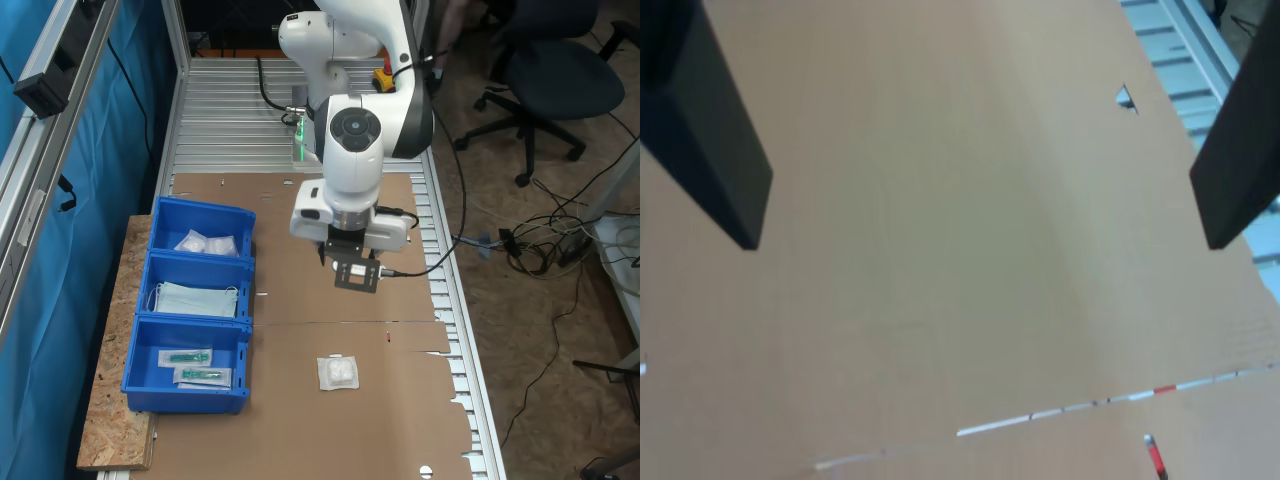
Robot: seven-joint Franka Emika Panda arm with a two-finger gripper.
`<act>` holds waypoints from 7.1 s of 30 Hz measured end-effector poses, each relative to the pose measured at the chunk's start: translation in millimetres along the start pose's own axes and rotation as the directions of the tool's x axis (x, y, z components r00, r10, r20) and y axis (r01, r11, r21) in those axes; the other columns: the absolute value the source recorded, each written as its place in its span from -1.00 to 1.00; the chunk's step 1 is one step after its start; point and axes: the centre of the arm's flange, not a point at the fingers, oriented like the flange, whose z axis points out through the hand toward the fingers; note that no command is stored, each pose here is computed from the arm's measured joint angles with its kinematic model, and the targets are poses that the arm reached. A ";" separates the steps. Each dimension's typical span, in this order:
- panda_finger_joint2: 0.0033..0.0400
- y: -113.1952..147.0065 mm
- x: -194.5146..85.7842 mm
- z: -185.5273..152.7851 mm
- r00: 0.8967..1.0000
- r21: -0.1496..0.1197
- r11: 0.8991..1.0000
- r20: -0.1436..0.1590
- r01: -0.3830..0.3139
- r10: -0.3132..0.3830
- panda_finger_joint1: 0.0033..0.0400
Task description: Pick and place sorting task of medical equipment.
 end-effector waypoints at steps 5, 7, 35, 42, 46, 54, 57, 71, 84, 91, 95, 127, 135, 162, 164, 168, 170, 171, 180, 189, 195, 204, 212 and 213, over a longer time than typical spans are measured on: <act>1.00 -8.9 6.7 30.8 1.000 0.020 1.000 -0.016 -0.001 0.001 1.00; 1.00 -11.4 8.9 41.0 1.000 0.027 1.000 -0.021 -0.002 0.003 1.00; 1.00 -38.5 31.7 123.6 0.997 0.127 0.989 -0.021 -0.071 0.074 1.00; 1.00 -43.2 40.4 155.7 0.996 0.125 0.989 -0.021 -0.084 0.087 1.00; 1.00 -41.8 45.0 178.0 0.995 0.114 0.989 -0.016 -0.093 0.096 1.00; 1.00 -36.3 51.6 213.0 0.994 0.092 0.990 -0.008 -0.108 0.110 1.00; 1.00 -37.0 53.5 216.7 0.994 0.094 0.990 -0.010 -0.110 0.111 1.00; 1.00 -56.8 55.1 201.4 0.994 0.151 0.984 -0.027 -0.097 0.102 1.00; 1.00 -65.2 45.4 200.4 0.996 0.166 0.983 -0.019 -0.083 0.087 1.00; 1.00 -64.3 44.5 206.0 0.996 0.159 0.984 -0.015 -0.084 0.087 1.00; 1.00 -63.0 43.8 212.5 0.996 0.151 0.985 -0.011 -0.085 0.087 1.00; 1.00 -54.9 47.7 252.7 0.995 0.109 0.989 0.011 -0.099 0.098 1.00; 1.00 -56.8 49.6 255.5 0.995 0.111 0.989 0.010 -0.100 0.099 1.00; 1.00 -57.4 50.2 264.9 0.995 0.105 0.989 0.013 -0.100 0.100 1.00; 1.00 -57.7 50.4 264.6 0.995 0.106 0.989 0.013 -0.100 0.100 1.00; 1.00 -58.5 51.0 265.1 0.995 0.107 0.989 0.012 -0.100 0.100 1.00; 1.00 -58.4 51.0 265.1 0.995 0.107 0.989 0.012 -0.100 0.100 1.00; 1.00 -58.4 51.0 265.1 0.995 0.107 0.989 0.012 -0.100 0.100 1.00; 1.00 -58.4 51.0 265.1 0.995 0.107 0.989 0.012 -0.100 0.100 1.00; 1.00 -58.4 51.0 265.1 0.995 0.107 0.989 0.012 -0.100 0.100 1.00; 1.00 -58.4 51.0 265.1 0.995 0.107 0.989 0.012 -0.100 0.100 1.00; 0.45 -58.4 51.3 264.9 0.995 0.108 0.989 0.012 -0.101 0.100 0.45; -0.43 -61.2 53.3 260.1 0.995 0.117 0.988 0.007 -0.100 0.100 -0.43; -0.85 -61.2 53.3 260.1 0.995 0.117 0.988 0.007 -0.100 0.100 -0.85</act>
